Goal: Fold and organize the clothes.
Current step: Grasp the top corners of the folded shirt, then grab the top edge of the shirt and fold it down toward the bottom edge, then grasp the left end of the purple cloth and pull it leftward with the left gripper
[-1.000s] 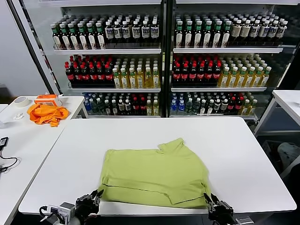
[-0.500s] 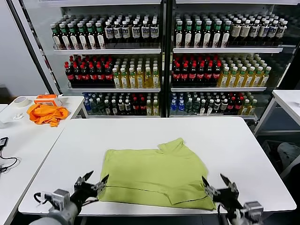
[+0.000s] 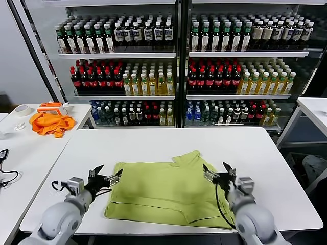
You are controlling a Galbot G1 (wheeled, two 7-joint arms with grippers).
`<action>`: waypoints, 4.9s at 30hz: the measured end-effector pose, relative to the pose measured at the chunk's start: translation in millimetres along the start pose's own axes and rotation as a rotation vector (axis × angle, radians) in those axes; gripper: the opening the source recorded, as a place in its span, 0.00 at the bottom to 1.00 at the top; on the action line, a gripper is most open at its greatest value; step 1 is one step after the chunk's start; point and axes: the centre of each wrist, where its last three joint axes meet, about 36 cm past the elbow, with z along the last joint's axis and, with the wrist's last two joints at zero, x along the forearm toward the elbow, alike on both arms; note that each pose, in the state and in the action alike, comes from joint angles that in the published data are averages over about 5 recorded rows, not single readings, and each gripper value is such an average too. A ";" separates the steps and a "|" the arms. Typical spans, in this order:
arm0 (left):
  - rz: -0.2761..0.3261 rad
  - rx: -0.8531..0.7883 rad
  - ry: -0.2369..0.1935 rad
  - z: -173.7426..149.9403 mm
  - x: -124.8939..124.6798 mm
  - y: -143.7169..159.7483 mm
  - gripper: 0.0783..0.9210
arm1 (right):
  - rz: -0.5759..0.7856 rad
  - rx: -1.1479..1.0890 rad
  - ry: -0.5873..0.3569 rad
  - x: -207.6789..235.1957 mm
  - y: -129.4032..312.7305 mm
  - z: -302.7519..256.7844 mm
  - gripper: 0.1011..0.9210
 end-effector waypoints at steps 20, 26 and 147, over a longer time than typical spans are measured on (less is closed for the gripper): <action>0.012 -0.021 0.066 10.1 -74.9 29.5 0.88 | 0.034 -0.041 0.101 -115.3 19.4 0.9 0.88; 0.017 -0.015 0.080 16.9 -79.4 34.4 0.88 | 0.040 -0.041 0.122 -124.7 22.9 2.3 0.86; -0.170 0.125 0.082 65.7 35.6 -66.5 0.63 | 0.085 0.035 0.015 137.5 -0.3 64.6 0.88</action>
